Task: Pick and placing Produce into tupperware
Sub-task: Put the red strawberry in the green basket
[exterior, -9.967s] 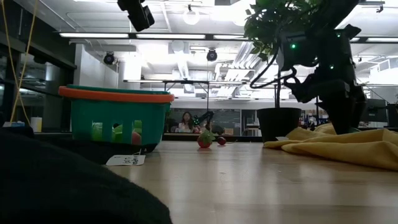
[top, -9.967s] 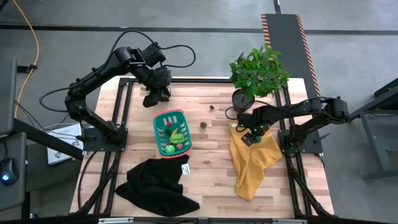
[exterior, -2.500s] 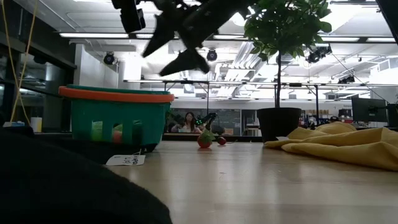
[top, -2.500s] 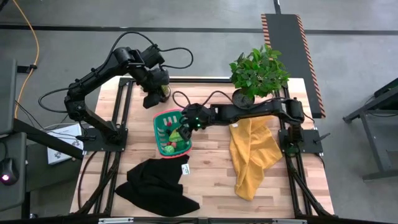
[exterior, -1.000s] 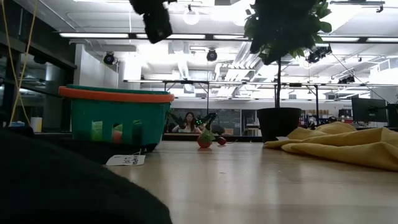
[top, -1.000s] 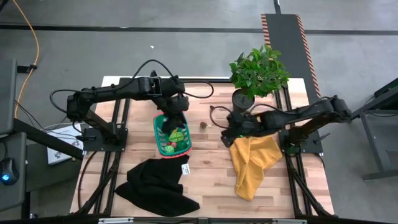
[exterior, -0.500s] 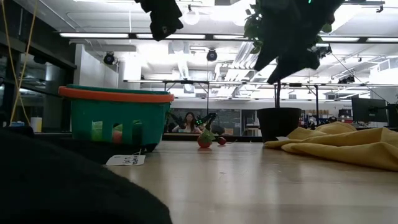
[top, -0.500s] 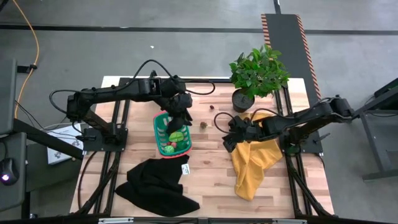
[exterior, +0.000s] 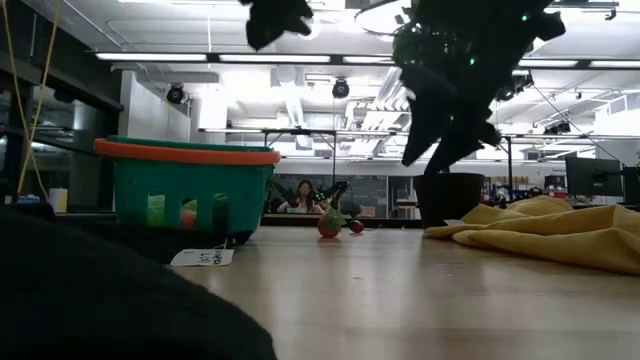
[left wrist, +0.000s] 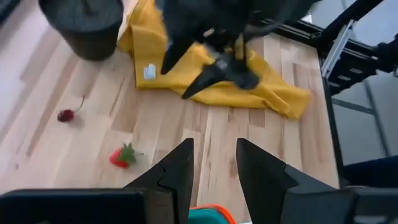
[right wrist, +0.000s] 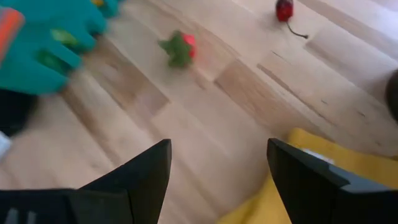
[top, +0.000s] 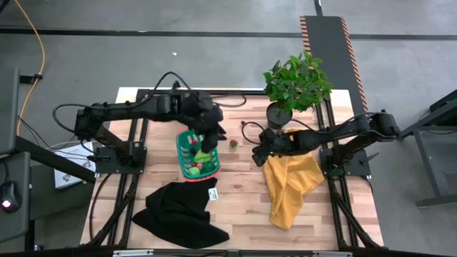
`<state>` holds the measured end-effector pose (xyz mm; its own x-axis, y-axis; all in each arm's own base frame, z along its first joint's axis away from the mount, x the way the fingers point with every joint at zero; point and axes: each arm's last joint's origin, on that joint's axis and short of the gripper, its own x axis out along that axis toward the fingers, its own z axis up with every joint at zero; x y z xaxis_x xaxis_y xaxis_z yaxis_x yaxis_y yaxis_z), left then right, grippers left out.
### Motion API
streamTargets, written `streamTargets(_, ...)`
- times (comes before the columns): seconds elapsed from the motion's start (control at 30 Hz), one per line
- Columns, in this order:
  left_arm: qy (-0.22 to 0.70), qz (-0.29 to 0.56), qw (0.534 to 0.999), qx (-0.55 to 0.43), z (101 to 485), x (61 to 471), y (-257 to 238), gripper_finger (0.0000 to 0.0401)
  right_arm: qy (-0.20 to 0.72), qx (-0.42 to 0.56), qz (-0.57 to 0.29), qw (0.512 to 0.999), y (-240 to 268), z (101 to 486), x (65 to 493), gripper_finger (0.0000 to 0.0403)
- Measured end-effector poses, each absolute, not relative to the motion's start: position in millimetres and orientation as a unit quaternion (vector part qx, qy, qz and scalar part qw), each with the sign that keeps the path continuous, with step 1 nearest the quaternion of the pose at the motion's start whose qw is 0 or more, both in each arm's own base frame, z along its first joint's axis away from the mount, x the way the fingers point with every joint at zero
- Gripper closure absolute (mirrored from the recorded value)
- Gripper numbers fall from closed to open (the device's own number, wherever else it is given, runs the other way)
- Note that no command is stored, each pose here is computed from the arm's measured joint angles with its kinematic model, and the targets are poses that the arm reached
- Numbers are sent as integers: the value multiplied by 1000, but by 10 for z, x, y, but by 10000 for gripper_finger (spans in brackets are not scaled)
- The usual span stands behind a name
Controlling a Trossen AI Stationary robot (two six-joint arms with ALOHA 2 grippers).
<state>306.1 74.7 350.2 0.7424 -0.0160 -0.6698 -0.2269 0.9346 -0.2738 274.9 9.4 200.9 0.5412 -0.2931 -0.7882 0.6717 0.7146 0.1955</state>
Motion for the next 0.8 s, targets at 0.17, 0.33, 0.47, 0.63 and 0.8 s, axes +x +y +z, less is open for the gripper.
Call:
streamTargets(0.17, 331, 107, 930, -119, 3581, 3090, 517, 290, 376, 219, -330, 838, 38, 1940, 2771, 149)
streamTargets(0.33, 313, 145, 932, -108, 3635, 3074, 429, 290, 331, 206, -359, 848, 4, 1930, 2857, 149)
streamTargets(0.47, 304, 149, 934, -117, 3691, 3020, 425, 290, 308, 222, -363, 851, -16, 1775, 2870, 149)
streamTargets(0.63, 281, 160, 940, -109, 3809, 2911, 421, 290, 237, 275, -367, 856, -24, 1589, 2799, 149)
streamTargets(0.8, 261, 190, 943, -79, 3931, 2772, 425, 290, 210, 282, -377, 857, -32, 1542, 2770, 149)
